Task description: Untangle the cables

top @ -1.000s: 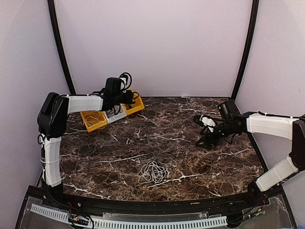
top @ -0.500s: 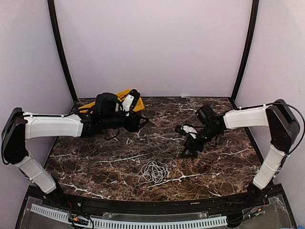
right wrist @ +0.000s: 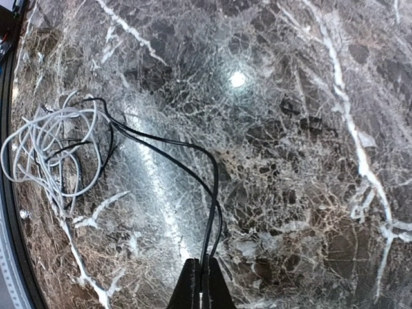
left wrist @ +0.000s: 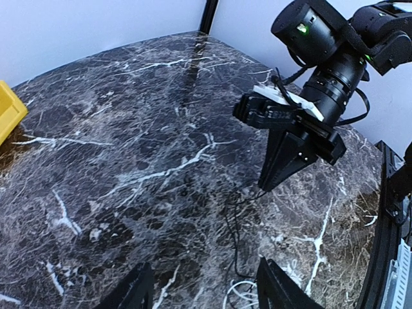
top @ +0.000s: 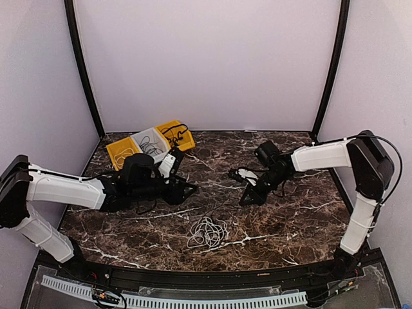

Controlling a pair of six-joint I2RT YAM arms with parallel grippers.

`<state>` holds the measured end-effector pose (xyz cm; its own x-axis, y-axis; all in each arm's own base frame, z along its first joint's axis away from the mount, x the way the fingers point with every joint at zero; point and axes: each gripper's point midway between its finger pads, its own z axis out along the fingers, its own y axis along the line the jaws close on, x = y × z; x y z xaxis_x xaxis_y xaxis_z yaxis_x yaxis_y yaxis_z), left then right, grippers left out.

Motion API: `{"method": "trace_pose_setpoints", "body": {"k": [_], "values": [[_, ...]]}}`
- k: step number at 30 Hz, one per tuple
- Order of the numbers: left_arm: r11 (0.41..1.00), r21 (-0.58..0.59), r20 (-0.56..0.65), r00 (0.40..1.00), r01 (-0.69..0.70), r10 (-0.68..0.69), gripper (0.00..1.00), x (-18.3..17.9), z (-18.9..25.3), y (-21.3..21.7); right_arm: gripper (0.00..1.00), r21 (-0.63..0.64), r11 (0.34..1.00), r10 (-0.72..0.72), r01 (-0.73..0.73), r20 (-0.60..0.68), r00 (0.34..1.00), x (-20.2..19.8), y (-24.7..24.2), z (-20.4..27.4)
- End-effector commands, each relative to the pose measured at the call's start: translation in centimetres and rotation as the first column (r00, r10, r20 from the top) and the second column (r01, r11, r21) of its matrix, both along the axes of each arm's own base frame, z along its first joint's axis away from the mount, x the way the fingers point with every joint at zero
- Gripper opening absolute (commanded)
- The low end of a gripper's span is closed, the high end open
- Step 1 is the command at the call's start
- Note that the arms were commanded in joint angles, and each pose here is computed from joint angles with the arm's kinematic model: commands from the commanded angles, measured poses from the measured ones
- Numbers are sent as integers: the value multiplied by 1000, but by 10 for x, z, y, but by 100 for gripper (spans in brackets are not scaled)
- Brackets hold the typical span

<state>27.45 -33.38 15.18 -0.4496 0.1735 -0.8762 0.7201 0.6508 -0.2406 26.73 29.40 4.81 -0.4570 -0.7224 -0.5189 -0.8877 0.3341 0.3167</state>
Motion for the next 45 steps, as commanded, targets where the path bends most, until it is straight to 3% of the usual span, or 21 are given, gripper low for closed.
{"method": "trace_pose_setpoints", "body": {"k": [1,16,21,29,33,41,44,45], "values": [[996,-69,72,996,64,-59,58,-11,16,-24,0,69,998,3,-12,132,991,15,8,55],[957,-241,341,937,164,-75,59,-18,68,-81,0,259,949,80,-180,355,931,-1,25,232],[925,-293,367,922,243,-126,56,-25,80,-96,0,294,934,70,-202,405,912,-4,26,262],[930,-300,376,922,211,-88,49,-17,88,-99,0,330,912,88,-243,420,903,-17,30,284],[935,-289,386,919,207,-84,40,-16,87,-98,0,331,908,100,-256,422,901,-23,32,286],[931,-292,399,913,218,-89,3,-17,91,-99,0,342,898,112,-278,433,894,-30,34,293],[932,-296,410,909,210,-75,0,-16,96,-97,2,341,895,120,-288,439,891,-31,34,290],[932,-298,414,908,203,-66,0,-14,98,-96,9,336,898,115,-282,439,891,-29,35,284]]}}
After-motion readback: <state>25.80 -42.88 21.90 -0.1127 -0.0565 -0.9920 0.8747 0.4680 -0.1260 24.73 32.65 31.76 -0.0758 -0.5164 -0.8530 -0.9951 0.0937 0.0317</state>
